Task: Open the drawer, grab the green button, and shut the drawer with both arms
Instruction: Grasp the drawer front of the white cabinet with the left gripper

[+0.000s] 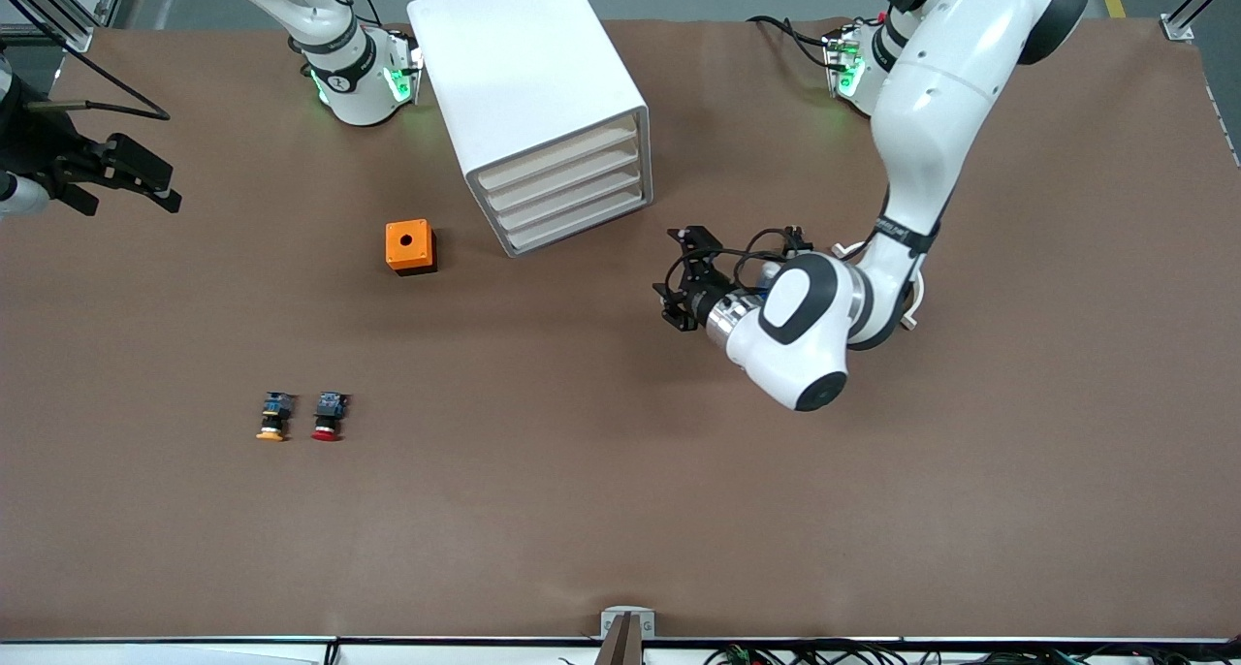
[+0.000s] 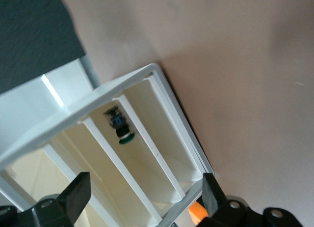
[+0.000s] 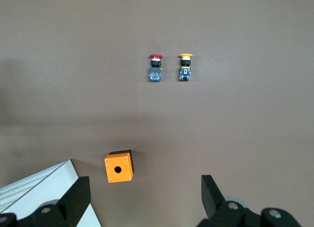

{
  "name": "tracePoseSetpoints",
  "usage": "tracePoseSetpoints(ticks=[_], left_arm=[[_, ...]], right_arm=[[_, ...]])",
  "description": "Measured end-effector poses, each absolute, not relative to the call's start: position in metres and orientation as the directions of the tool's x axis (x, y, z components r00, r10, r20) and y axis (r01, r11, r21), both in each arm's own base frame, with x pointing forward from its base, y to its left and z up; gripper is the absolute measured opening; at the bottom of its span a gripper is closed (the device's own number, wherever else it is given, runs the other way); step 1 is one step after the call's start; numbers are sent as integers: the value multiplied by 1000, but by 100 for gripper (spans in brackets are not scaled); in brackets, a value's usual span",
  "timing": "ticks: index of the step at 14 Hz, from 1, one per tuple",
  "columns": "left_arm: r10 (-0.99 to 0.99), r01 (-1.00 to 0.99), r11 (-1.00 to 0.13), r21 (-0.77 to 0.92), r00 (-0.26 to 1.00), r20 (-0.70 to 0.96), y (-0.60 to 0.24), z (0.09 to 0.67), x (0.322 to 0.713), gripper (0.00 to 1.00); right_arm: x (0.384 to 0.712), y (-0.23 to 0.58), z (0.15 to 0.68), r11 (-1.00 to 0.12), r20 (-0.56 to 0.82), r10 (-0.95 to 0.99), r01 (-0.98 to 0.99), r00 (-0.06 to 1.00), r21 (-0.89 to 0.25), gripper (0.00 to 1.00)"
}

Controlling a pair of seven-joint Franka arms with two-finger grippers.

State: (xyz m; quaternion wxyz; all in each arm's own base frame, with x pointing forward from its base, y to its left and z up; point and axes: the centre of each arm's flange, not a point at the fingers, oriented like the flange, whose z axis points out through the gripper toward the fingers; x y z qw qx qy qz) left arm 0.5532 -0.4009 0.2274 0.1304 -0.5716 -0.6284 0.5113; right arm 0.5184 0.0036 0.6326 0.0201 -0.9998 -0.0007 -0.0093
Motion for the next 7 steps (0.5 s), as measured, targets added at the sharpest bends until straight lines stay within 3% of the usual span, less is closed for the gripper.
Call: tracePoseSetpoints(ticks=[3, 7], left_arm=[[868, 451, -54, -891, -419, -265, -415, 190, 536, 100], [890, 350, -10, -937, -424, -167, -434, 154, 507, 96]], right_arm=[[518, 4, 633, -999, 20, 1, 2, 1000, -40, 100], [519, 4, 633, -999, 21, 1, 2, 1000, -40, 100]])
